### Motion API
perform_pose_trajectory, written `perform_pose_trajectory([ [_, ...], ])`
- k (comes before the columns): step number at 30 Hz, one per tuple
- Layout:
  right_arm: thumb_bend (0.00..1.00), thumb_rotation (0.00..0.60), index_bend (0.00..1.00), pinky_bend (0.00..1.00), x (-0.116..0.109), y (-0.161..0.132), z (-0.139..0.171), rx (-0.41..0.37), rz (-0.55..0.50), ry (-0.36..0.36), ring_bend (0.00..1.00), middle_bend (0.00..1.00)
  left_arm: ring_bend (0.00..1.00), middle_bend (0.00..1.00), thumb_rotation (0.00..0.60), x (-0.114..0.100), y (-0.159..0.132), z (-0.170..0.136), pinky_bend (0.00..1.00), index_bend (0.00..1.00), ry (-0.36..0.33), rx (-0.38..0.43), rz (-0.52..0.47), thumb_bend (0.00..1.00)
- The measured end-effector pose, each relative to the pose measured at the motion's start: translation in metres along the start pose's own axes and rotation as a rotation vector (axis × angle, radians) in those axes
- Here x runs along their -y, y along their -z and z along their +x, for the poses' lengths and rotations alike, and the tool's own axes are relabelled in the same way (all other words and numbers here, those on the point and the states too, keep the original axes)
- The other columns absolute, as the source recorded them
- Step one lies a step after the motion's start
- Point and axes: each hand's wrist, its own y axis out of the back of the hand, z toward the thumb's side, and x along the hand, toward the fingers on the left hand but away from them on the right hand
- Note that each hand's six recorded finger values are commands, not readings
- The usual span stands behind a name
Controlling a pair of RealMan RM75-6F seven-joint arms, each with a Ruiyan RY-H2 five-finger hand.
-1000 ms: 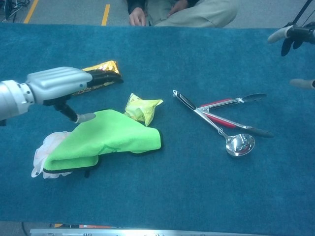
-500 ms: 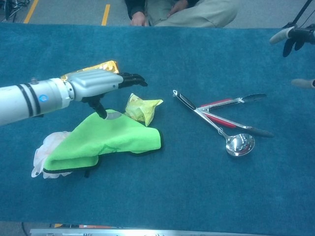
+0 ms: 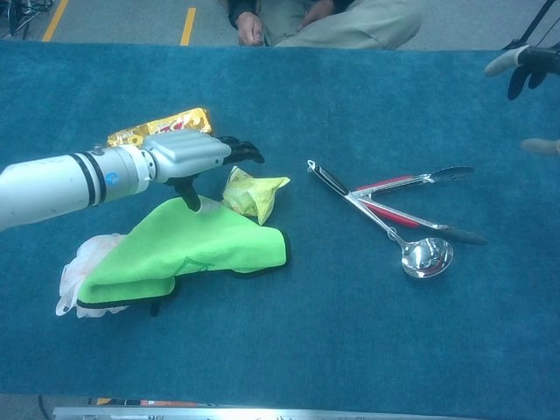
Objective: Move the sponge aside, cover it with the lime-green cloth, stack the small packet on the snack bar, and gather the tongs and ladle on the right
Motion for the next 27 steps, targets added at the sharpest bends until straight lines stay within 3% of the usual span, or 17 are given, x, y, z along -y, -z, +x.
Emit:
perform_pose_trajectory([
  [20,0.15,0.6,0.23,0.58,-0.001,0.008,0.004,0.021,-0.02,0.003,0.37,0.42,0.02,0.11,0.6,0.01,-0.013,0.02,0.15,0.14,0.026,-0.02,0.013,0.36],
  [27,0.15,0.6,0.23,0.58,-0.002,0.011,0.005,0.027,-0.031,0.006,0.37,0.42,0.05,0.16,0.6,0.011,-0.016,0.026,0.15,0.24,0.023,-0.034,0.015,0.36],
])
